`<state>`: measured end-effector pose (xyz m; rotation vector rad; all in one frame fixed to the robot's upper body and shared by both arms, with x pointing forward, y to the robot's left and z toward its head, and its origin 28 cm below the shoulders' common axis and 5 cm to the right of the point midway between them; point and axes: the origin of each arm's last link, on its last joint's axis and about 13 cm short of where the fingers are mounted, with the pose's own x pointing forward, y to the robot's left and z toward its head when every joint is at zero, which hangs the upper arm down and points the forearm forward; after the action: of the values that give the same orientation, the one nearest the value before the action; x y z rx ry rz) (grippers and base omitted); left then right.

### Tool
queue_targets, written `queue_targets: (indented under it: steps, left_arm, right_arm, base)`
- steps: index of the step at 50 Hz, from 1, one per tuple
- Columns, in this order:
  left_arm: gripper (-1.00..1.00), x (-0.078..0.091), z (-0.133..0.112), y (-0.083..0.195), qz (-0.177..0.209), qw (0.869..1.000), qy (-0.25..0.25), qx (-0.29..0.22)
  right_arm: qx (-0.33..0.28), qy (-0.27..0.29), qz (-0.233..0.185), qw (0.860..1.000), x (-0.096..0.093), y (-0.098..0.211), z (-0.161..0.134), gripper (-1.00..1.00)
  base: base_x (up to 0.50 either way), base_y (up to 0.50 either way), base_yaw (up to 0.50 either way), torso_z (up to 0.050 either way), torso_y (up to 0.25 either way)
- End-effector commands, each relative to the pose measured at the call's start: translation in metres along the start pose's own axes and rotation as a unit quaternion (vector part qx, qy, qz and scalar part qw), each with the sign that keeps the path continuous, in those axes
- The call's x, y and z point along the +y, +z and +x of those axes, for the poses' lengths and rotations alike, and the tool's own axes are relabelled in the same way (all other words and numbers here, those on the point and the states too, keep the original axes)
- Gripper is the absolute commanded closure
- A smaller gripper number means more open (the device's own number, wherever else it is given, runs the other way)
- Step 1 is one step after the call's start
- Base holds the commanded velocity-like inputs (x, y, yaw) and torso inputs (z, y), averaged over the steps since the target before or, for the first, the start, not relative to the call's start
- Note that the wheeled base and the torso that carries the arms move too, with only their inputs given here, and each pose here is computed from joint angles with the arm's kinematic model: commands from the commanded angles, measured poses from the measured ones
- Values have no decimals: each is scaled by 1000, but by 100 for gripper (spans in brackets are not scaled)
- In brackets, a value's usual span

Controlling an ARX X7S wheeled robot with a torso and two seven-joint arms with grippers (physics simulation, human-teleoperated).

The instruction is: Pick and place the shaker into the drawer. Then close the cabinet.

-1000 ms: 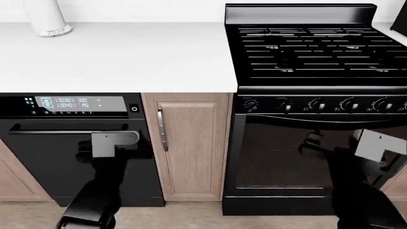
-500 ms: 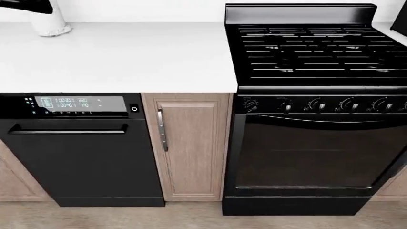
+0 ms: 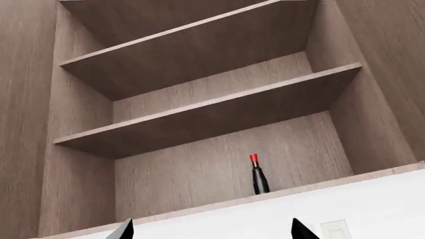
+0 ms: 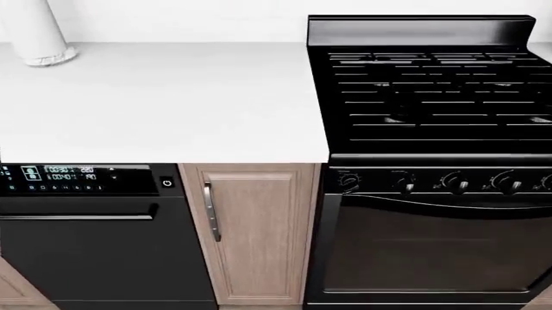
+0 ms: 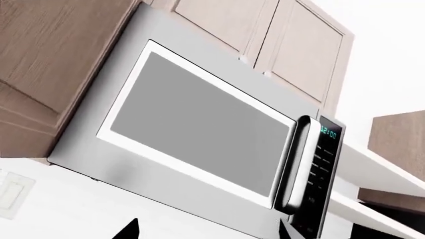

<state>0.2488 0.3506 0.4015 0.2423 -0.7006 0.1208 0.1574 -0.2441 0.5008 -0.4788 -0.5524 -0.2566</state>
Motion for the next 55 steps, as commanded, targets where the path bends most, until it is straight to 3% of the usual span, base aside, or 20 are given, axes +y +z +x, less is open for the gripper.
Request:
queue_targets:
  steps: [1, 50, 55]
  left_arm:
    - [-100, 1, -4, 2, -5, 1000, 1, -2]
    - [-100, -11, -10, -10, -15, 1000, -18, 14]
    - [-100, -11, -12, -9, -16, 1000, -17, 13]
  right_arm:
    - [1, 3, -13, 1000, -5, 10, -2, -100]
    - [6, 3, -26, 1000, -1, -1, -7, -100]
    - [-17, -31, -18, 999, -5, 11, -11, -100]
  base:
    - [500, 0, 0, 0, 0]
    - [500, 107, 0, 0, 1]
    - [200, 20, 0, 0, 3]
